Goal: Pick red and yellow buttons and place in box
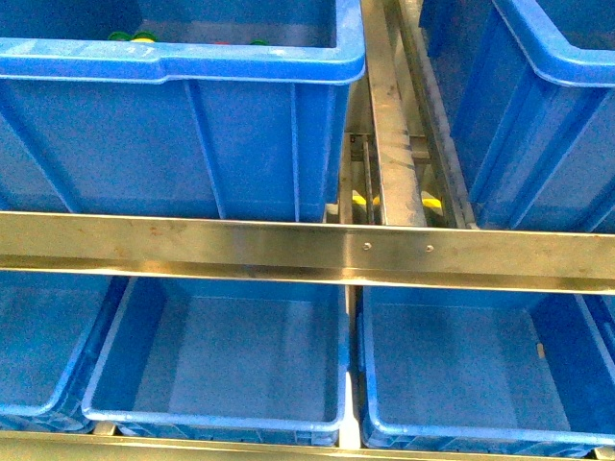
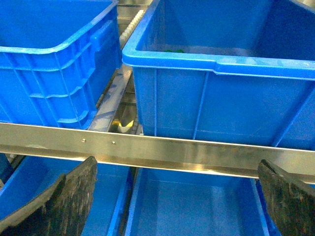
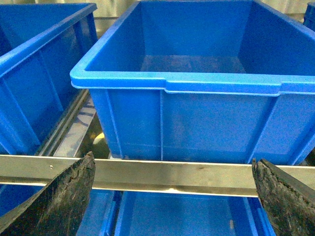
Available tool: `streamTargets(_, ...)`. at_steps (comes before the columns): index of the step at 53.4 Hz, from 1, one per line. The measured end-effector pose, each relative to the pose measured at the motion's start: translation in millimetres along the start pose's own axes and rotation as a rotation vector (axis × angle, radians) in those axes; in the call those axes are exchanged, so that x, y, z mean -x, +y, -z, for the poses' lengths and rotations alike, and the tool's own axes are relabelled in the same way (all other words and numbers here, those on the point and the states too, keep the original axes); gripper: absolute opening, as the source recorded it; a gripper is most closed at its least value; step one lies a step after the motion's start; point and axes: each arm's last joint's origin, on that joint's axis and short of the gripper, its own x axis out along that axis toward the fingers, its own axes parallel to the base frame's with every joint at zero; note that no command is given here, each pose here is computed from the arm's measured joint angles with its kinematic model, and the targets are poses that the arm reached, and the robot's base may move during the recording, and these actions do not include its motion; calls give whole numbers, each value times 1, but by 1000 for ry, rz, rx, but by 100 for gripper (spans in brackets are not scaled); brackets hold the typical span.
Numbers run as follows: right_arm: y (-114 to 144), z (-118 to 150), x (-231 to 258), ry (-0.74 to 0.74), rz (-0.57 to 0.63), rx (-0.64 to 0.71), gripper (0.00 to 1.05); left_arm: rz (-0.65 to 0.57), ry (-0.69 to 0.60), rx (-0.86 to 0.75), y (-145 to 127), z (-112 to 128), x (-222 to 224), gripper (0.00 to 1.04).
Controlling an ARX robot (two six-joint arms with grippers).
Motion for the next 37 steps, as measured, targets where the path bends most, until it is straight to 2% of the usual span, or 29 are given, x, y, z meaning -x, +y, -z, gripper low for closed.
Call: streamTargets(37, 0, 0, 0, 0, 0, 0, 97, 0, 0, 0, 0, 0, 0, 97)
